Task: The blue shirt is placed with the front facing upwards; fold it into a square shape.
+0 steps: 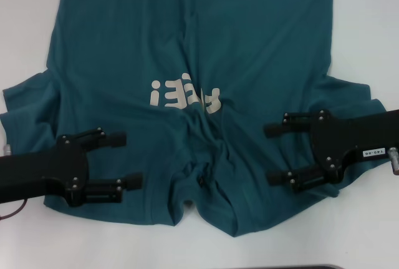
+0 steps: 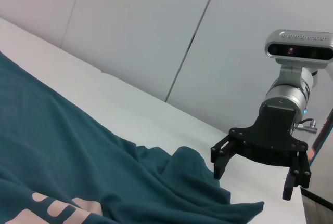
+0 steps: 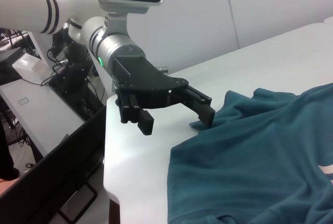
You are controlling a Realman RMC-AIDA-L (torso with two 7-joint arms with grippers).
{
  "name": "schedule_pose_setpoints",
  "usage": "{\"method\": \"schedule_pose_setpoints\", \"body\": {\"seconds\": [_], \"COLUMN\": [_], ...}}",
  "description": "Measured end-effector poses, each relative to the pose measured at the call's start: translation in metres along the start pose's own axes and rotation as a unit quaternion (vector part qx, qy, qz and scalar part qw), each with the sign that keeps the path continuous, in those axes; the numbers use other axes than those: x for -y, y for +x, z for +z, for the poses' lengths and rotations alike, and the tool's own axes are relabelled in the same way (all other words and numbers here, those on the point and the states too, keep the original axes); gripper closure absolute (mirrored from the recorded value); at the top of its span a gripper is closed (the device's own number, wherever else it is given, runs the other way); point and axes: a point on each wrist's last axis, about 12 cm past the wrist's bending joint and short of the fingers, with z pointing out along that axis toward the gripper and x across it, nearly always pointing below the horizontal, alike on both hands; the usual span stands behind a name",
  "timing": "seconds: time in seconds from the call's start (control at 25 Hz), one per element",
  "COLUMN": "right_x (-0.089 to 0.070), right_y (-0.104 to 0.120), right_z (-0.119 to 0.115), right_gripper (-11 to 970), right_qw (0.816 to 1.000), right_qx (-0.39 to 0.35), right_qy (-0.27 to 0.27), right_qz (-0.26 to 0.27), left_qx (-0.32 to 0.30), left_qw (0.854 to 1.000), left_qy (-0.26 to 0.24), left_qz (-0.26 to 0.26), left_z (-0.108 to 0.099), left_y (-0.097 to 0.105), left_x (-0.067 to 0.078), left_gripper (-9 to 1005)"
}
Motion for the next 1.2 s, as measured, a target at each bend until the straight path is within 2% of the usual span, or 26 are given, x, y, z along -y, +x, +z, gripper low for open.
{"method": "schedule_pose_setpoints", "body": {"seconds": [0.64, 0.76, 0.92, 1.04, 1.08, 1.2], "right_x": [0.0, 0.001, 0.006, 0.012, 0.014, 0.016], "right_y": [-0.001, -0.003, -0.014, -0.027, -0.034, -0.039], "right_z": [0.0, 0.0, 0.001, 0.002, 0.004, 0.004], "right_gripper": [13, 13, 14, 14, 14, 14], "right_qw": [1.0, 1.0, 0.995, 0.987, 0.982, 0.977], "right_qx": [-0.001, 0.0, -0.002, -0.004, 0.0, 0.012], "right_qy": [0.0, -0.004, -0.01, -0.024, -0.037, -0.044], "right_qz": [0.007, 0.024, 0.096, 0.162, 0.184, 0.21], "left_qx": [0.0, 0.004, 0.016, 0.013, 0.011, 0.021], "left_qw": [1.0, 1.0, 0.994, 0.978, 0.974, 0.955], "left_qy": [0.001, 0.001, -0.009, -0.012, -0.012, -0.015], "left_qz": [-0.001, -0.016, -0.106, -0.208, -0.228, -0.294], "left_z": [-0.002, -0.002, -0.008, -0.015, -0.017, -0.027], "left_y": [0.001, -0.001, -0.013, -0.022, -0.025, -0.03], "left_x": [0.001, 0.0, -0.007, -0.016, -0.018, -0.023], "left_gripper": [49, 49, 49, 49, 49, 49]}}
